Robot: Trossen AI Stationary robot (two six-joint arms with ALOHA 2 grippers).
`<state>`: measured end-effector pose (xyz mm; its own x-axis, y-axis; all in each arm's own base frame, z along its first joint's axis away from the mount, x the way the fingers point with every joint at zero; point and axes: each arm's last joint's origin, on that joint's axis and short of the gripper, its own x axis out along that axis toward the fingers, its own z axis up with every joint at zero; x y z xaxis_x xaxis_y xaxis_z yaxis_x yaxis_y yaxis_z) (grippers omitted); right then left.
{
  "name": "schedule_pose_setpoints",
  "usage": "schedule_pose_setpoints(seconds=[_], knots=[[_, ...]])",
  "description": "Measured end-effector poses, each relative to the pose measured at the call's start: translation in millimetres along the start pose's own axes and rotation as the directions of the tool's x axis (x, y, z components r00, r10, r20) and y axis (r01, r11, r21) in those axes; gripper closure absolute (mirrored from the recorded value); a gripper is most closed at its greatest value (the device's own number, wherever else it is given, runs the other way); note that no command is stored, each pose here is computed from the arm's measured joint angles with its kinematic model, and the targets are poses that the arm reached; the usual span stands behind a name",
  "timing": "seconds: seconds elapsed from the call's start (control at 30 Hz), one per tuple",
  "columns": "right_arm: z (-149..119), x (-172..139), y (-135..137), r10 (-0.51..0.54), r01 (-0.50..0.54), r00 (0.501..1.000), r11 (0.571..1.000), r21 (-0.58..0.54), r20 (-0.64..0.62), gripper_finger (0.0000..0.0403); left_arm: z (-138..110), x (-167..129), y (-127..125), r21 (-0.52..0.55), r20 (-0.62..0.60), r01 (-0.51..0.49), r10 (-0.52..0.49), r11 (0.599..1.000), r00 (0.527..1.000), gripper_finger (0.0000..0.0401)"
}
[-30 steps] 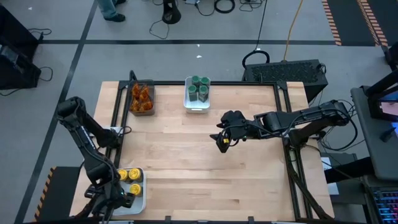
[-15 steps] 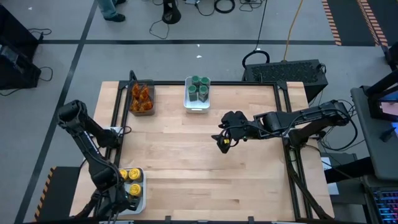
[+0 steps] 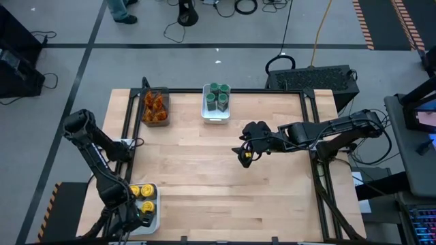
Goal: Sort spices by type
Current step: Put the yellow seasoning bottle into the bottom white bin
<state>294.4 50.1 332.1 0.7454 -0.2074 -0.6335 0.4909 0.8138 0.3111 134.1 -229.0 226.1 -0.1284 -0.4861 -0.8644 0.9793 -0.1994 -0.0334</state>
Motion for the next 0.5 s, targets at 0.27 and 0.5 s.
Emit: schedule_pose_setpoints(seconds=[0.27,0.5], knots=[[0.1,-0.1,-0.1,-0.003,0.003,1.000,1.000,-0.007,0.002,0.0126,-4.8,-2.2,-3.9,-0.019,-0.066,0.003,-0.005,1.000,0.998,0.0400],[0.0,0.0,-0.1,-0.003,0.003,1.000,1.000,-0.008,0.002,0.0126,-8.1,-8.9,-8.7,-0.014,-0.102,-0.020,0.019,1.000,0.995,0.0400]])
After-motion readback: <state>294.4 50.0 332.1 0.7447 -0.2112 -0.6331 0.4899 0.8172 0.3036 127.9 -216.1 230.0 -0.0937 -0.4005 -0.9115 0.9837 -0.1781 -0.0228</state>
